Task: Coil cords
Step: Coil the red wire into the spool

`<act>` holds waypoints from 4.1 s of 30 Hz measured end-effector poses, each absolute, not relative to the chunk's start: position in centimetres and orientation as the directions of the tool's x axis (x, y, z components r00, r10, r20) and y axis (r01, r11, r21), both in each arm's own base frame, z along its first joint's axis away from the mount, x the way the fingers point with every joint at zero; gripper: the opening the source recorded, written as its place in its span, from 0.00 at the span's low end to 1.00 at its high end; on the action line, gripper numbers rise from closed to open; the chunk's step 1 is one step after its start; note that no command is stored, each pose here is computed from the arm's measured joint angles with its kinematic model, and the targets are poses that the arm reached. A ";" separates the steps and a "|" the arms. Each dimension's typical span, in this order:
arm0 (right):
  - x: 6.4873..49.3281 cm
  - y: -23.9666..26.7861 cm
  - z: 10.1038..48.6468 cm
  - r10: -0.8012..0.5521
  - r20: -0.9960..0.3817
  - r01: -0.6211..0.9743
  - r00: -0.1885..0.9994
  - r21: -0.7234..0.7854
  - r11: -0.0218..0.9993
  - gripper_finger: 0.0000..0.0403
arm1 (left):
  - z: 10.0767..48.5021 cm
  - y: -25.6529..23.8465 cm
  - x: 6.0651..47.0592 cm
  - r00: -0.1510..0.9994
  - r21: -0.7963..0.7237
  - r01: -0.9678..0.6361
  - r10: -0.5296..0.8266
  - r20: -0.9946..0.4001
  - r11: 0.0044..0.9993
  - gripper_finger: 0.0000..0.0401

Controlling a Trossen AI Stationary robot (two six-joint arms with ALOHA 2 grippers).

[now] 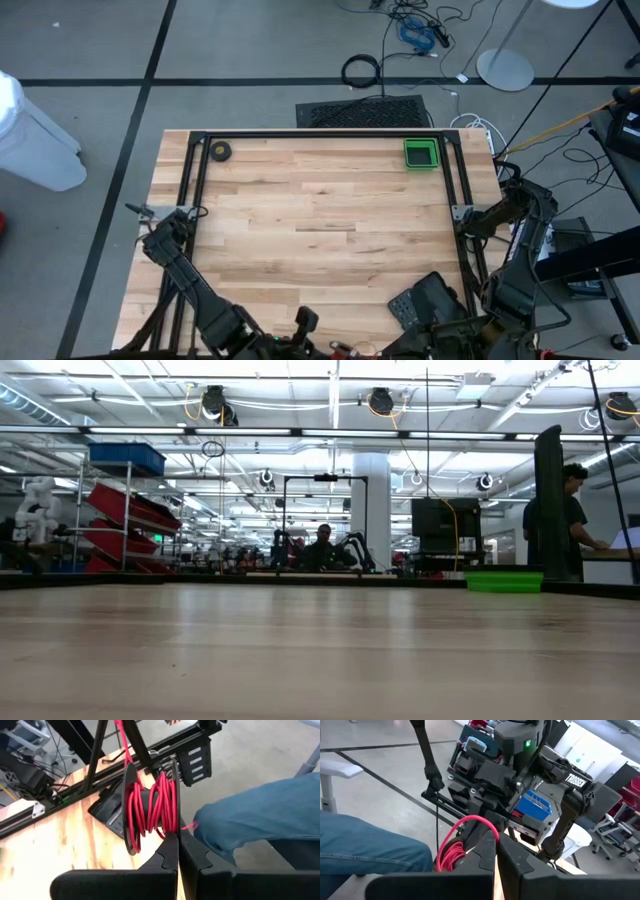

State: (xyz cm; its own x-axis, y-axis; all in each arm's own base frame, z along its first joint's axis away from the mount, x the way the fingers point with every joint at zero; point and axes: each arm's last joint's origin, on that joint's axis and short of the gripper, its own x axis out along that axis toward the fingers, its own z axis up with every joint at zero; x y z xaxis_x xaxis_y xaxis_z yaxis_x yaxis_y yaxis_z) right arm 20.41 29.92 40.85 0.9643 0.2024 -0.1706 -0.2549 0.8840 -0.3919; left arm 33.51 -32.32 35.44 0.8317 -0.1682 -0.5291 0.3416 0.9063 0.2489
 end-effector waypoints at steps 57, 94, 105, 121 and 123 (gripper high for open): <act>28.4 27.7 37.8 0.237 -0.234 -0.290 0.943 -0.228 0.930 0.00 | 34.4 -34.7 35.6 0.760 0.334 0.645 -0.530 -0.377 0.687 0.00; 27.0 27.8 36.1 0.172 -0.391 -0.335 0.904 -0.402 0.852 0.35 | 35.1 -36.4 34.3 0.743 0.437 0.665 -0.601 -0.296 0.606 0.00; 24.5 29.8 36.0 0.289 -0.421 -0.445 0.860 -0.339 0.829 0.45 | 35.4 -37.1 32.7 0.809 0.484 0.587 -0.498 -0.313 0.649 0.00; 30.5 31.3 30.0 0.225 -0.439 -0.405 0.870 -0.376 0.833 0.45 | 37.8 -37.7 29.1 0.958 0.648 0.284 -0.186 -0.217 0.706 0.00; 31.1 31.8 28.7 0.155 -0.420 -0.344 0.894 -0.425 0.837 0.45 | 38.4 -37.4 28.7 0.963 0.633 0.266 -0.176 -0.203 0.727 0.00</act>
